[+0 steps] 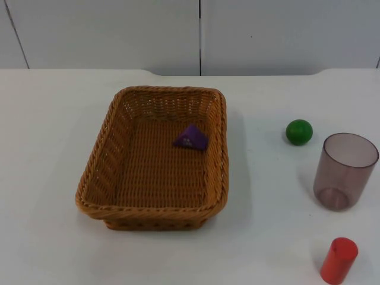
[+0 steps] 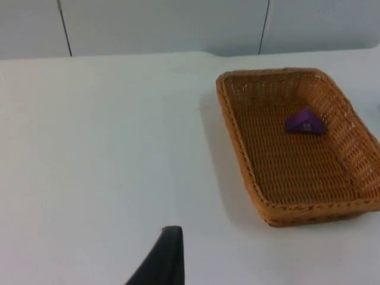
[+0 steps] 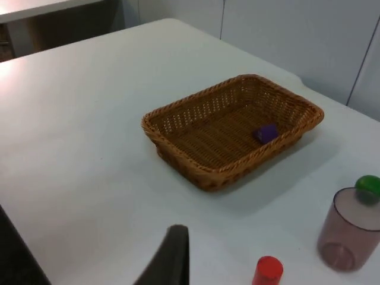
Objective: Pick up the basket with the left hand and place the triangular block into the basket with the right hand.
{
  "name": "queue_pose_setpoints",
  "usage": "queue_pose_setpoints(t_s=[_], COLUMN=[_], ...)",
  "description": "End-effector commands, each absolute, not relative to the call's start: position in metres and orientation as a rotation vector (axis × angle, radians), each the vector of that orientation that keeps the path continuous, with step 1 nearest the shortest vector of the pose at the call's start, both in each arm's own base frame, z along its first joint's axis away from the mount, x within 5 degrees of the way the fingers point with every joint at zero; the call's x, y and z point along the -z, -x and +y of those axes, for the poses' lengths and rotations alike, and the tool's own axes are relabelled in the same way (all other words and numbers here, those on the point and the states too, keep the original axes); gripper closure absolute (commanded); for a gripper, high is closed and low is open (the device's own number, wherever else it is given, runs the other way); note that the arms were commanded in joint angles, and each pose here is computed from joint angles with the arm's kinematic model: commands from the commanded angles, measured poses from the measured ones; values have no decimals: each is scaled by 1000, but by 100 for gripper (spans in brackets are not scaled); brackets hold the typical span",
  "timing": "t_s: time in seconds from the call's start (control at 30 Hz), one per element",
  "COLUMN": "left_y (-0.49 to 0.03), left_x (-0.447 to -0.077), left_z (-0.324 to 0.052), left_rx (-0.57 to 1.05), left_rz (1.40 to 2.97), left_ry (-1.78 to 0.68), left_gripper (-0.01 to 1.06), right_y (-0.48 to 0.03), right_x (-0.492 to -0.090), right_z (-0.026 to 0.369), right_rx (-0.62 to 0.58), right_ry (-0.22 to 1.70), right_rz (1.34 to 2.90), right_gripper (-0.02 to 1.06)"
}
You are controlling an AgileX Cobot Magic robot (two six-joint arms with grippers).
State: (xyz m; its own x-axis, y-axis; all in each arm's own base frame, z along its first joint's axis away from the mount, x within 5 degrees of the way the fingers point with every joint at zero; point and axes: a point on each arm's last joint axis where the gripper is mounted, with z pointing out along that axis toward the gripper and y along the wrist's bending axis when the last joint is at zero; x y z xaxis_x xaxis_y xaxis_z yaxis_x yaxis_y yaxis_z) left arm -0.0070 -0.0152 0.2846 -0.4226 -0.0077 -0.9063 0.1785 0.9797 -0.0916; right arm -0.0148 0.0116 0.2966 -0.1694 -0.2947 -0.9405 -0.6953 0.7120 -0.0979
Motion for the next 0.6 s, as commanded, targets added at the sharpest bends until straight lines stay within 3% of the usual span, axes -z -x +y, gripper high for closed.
queue_pose_setpoints(t_s=[0.0,0.3,0.57], left_y=[7,6,6], left_x=[-281,-275,-275], left_z=[-15,-13,-13], left_rx=[202,159,159], left_rz=[2018,2050,2050], left_ry=[-115,-144,-144], left_gripper=[0,0,0], right_y=[16,15,13], right_x=[-296,-283,-284], right_z=[11,6,4], right_rx=[-427,-370,-364], right_ry=[785,776,734], right_rz=[1767,1901,1912], right_gripper=[17,17,17])
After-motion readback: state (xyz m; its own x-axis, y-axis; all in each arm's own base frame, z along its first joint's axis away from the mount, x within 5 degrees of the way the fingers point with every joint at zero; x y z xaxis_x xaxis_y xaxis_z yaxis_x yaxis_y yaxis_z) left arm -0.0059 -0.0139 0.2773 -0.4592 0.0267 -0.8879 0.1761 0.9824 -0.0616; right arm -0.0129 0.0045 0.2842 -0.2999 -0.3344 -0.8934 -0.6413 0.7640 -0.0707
